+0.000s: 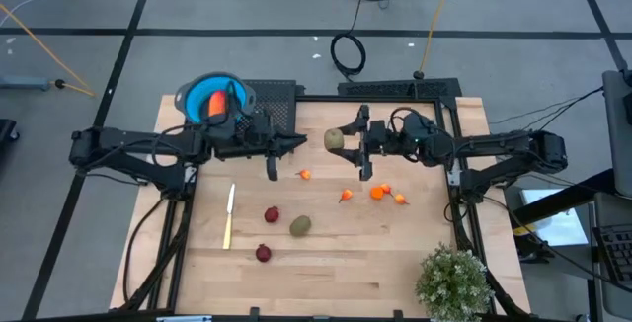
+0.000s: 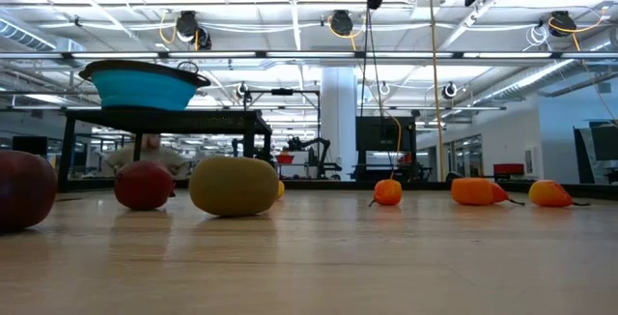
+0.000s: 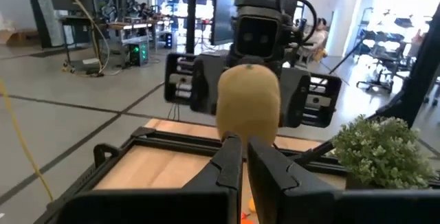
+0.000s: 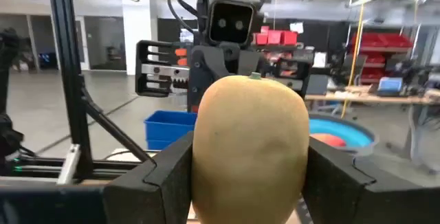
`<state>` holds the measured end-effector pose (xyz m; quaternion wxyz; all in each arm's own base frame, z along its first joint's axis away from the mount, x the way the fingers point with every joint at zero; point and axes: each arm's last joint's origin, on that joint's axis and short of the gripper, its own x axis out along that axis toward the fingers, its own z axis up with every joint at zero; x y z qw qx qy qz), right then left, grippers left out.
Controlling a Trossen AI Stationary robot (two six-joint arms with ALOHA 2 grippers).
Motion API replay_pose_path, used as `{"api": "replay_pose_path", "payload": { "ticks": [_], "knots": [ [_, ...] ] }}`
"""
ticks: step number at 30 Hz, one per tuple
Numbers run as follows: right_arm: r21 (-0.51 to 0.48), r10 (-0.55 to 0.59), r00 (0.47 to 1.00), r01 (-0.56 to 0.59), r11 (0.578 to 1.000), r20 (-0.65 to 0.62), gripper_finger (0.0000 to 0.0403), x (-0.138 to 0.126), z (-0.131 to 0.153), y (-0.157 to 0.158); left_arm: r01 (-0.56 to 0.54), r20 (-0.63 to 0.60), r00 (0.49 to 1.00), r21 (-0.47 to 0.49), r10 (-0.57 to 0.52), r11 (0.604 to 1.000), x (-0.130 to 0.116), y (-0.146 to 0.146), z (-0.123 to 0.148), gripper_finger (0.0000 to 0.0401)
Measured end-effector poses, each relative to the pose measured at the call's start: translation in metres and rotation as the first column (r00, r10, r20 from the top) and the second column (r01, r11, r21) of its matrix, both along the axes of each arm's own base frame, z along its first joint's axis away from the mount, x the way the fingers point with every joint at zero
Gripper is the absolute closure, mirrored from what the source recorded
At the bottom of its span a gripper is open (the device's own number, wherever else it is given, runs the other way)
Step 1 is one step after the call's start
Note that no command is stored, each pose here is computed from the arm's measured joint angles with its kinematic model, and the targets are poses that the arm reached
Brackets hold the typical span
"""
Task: Pick & Place Fruit
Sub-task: Put the kiwi into the blue strainer bowl on the shelf
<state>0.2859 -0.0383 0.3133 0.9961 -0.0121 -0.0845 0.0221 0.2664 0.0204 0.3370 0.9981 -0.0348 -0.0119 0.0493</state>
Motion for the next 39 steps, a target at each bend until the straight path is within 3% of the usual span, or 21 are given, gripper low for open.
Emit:
{"api": "replay_pose_path", "payload": {
  "ticks": [9,22,29,39],
  "knots": [
    [0.109,0.037,0.999,-0.035,0.993,-0.018,0.0193,0.002,-0.003,0.000,0.013,-0.014,1.000,0.044,-0.013,0.999,0.016,-0.003,0.000,0.0287],
    [0.111,0.089,0.995,-0.083,0.990,-0.051,0.0193,0.002,-0.006,0.001,0.018,0.034,0.999,0.044,-0.019,0.999,0.032,-0.003,-0.003,0.0143],
    [0.112,0.089,0.994,-0.083,0.990,-0.056,0.0193,0.002,-0.007,0.001,0.020,0.029,0.999,-0.008,-0.020,1.000,0.035,-0.003,-0.007,0.0110],
    [0.116,0.102,0.992,-0.094,0.989,-0.068,0.0193,0.006,-0.011,0.005,0.024,0.044,0.999,-0.030,-0.023,0.999,0.043,-0.002,-0.012,0.0107]
  ]
}}
